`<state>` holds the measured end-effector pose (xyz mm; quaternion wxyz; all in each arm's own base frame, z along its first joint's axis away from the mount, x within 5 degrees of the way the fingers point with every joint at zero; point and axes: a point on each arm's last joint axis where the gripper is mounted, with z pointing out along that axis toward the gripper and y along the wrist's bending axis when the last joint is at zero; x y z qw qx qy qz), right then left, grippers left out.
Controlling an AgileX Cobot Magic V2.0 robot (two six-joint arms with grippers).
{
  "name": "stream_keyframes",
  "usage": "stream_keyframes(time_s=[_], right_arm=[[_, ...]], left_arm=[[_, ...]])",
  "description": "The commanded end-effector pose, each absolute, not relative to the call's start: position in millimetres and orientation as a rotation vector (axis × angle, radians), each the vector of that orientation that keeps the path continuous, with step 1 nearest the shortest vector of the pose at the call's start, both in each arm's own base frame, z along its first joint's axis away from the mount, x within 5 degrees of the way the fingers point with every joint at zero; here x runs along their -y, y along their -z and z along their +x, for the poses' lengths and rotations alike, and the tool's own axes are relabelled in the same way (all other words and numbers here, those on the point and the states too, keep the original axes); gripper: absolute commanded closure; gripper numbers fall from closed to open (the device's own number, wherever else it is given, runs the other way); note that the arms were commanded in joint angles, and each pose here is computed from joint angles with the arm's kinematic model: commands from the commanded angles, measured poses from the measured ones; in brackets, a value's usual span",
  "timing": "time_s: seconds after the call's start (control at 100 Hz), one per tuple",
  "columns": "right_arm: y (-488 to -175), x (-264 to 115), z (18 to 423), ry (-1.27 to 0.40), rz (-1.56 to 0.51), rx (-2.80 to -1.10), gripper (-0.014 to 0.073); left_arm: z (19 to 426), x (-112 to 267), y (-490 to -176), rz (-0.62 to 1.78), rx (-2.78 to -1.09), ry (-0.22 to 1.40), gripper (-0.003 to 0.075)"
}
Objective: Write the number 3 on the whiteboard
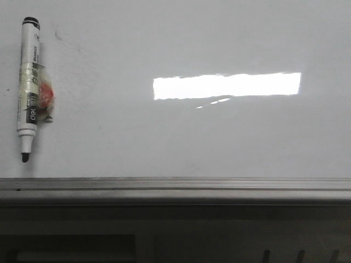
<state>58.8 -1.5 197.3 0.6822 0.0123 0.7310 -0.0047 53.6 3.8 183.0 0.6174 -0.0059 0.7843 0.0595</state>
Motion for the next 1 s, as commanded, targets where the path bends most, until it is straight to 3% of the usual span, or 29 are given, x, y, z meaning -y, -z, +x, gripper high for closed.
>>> stream_keyframes(time_s=[0.0,0.99], right_arm=[[-195.0,1.4,61.4,0.013,0.021,-1.606,0.0662],[-199.1,1.2,61.4,0.012,0.02,-1.56,0.0662]], left_arm=[[54.4,-4.8,-179.4,-0.034,-1.741,-0.14,0.074],[54.4,-4.8,-179.4,-0.034,-1.741,-0.14,0.074]])
